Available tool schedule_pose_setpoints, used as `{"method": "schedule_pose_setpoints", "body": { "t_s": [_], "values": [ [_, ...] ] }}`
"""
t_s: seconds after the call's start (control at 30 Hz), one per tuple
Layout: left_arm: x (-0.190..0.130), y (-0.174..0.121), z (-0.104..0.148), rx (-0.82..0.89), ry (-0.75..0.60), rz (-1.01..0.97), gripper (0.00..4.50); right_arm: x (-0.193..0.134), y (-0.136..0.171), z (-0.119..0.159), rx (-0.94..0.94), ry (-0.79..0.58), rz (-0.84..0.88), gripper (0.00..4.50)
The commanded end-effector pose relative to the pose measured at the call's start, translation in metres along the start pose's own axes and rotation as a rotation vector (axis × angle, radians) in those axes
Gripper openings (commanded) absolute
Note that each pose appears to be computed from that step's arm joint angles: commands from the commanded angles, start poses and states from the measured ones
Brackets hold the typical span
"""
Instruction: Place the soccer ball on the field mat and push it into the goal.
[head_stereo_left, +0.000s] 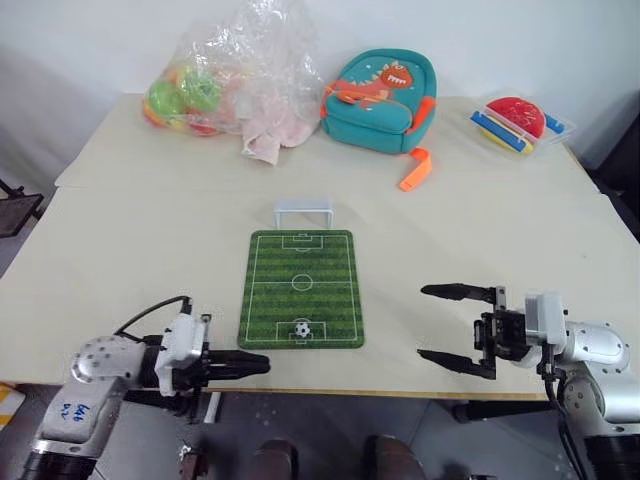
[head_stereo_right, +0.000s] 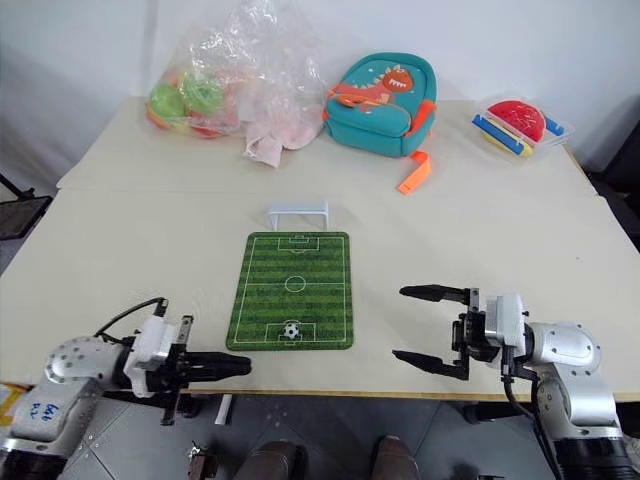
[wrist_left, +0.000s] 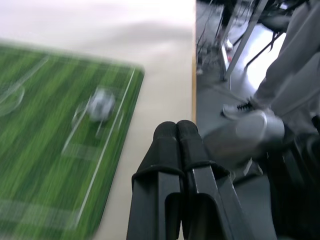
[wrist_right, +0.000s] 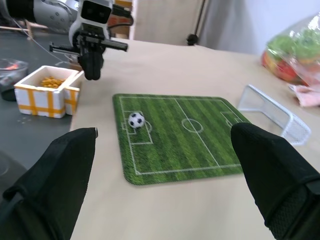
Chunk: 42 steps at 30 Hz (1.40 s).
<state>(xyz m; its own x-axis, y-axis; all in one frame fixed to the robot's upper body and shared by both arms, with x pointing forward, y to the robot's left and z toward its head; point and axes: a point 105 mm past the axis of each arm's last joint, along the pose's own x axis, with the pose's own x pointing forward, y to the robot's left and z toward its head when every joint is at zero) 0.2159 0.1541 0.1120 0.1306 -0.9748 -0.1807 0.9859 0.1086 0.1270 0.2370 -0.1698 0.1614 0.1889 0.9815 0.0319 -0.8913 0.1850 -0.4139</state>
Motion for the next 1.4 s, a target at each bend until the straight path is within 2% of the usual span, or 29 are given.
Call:
{"method": "schedule_pose_setpoints", "body": {
  "t_s": [0.03, 0.2, 0.37, 0.57, 0.7, 0.87, 0.97, 1.03, 1.13, 1.3, 1.4],
  "values": [
    [0.021, -0.007, 0.000, 0.003, -0.003, -0.017, 0.03, 0.000, 0.010, 0.002, -0.017, -0.018, 0.076, 4.50],
    [0.042, -0.001, -0.010, 0.001, 0.014, -0.004, 0.03, -0.005, 0.017, -0.008, 0.003, -0.008, 0.115, 4.50],
    [0.050, 0.005, -0.015, -0.002, 0.029, 0.017, 0.03, -0.010, 0.019, -0.013, 0.013, -0.001, 0.106, 4.50],
    [0.063, 0.033, -0.019, 0.012, 0.039, 0.101, 0.03, -0.018, 0.027, -0.020, 0.043, 0.015, 0.028, 4.50],
    [0.067, 0.057, -0.013, 0.021, 0.013, 0.184, 0.03, -0.022, 0.026, -0.023, 0.040, 0.026, -0.063, 4.50],
    [0.063, 0.099, 0.010, 0.081, -0.084, 0.381, 0.03, -0.030, -0.001, -0.027, -0.026, 0.049, -0.338, 4.50],
    [0.057, 0.104, 0.020, 0.130, -0.128, 0.397, 0.03, -0.029, -0.008, -0.029, -0.055, 0.054, -0.415, 4.50],
    [0.045, 0.091, 0.025, 0.122, -0.163, 0.328, 0.03, -0.022, -0.007, -0.028, -0.056, 0.044, -0.409, 4.50],
    [0.007, 0.076, 0.032, 0.152, -0.167, 0.312, 0.03, -0.018, -0.009, -0.026, -0.053, 0.031, -0.403, 4.50],
    [-0.048, 0.074, 0.037, 0.126, -0.109, 0.451, 0.03, -0.019, -0.017, -0.024, -0.065, 0.024, -0.409, 4.50],
    [-0.100, 0.071, 0.031, 0.135, -0.015, 0.613, 0.03, -0.019, -0.025, -0.021, -0.083, 0.009, -0.397, 4.50]
  ]
}}
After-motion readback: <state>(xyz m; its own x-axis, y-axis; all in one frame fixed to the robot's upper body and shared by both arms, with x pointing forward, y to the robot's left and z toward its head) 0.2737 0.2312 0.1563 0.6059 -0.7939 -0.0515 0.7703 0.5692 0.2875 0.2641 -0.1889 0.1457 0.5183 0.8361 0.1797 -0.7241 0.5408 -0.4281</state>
